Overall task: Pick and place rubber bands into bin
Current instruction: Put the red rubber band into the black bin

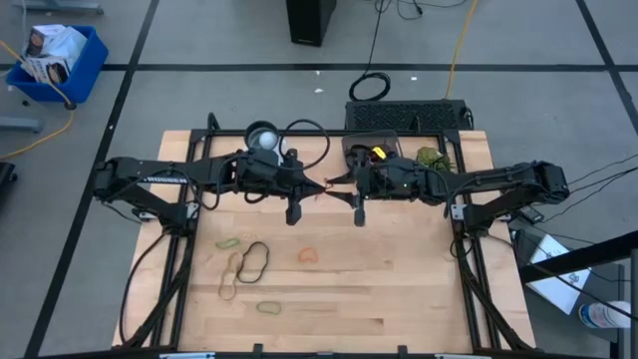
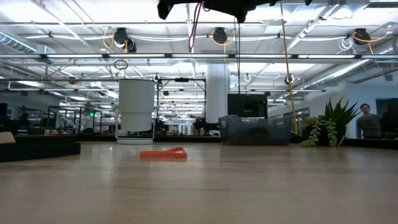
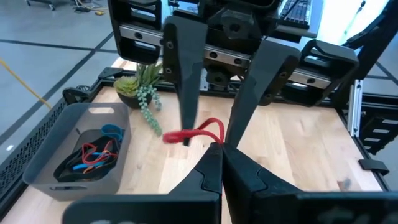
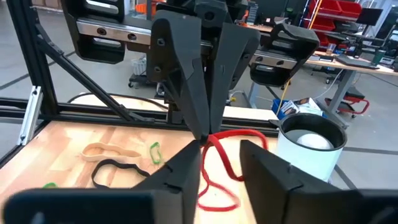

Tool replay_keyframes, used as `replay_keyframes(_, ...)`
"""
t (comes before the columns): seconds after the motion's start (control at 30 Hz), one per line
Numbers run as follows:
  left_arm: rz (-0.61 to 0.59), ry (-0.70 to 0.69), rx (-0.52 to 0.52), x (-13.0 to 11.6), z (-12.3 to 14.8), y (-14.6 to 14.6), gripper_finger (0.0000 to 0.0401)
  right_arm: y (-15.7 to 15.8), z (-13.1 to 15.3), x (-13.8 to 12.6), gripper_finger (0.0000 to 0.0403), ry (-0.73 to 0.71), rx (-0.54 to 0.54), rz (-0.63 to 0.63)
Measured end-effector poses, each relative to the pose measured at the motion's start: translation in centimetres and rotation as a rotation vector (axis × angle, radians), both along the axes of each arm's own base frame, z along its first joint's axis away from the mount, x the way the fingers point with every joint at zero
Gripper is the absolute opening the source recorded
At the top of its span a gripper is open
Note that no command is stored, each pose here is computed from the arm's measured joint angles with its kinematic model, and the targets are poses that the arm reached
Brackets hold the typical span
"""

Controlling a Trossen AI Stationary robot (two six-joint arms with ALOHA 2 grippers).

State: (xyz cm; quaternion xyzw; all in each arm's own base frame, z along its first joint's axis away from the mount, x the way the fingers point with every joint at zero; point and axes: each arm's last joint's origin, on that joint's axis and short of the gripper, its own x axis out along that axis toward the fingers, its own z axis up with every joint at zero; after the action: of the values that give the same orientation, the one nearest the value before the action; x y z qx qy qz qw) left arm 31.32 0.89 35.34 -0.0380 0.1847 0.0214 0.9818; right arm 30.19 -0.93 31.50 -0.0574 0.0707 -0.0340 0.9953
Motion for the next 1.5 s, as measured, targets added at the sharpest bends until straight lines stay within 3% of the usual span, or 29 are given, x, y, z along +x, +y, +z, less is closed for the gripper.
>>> replay_keyframes(0.3, 0.003, 0.000, 0.000, 0.00, 0.01, 0.01, 0.0021, 0.00, -0.02, 0.00, 0.0006, 0.001, 0.021, -0.004)
replay_keyframes(1.1, 0.066, 0.013, 0.023, -0.06, -0.10, 0.29, 0.0030, -0.02, -0.22, -0.04, 0.0001, 0.020, 0.048, -0.013)
replay_keyframes(1.5, 0.069, 0.083, -0.026, -0.34, -0.74, 0.22, 0.0170, -0.01, -0.14, -0.12, 0.0000, 0.018, 0.048, -0.013)
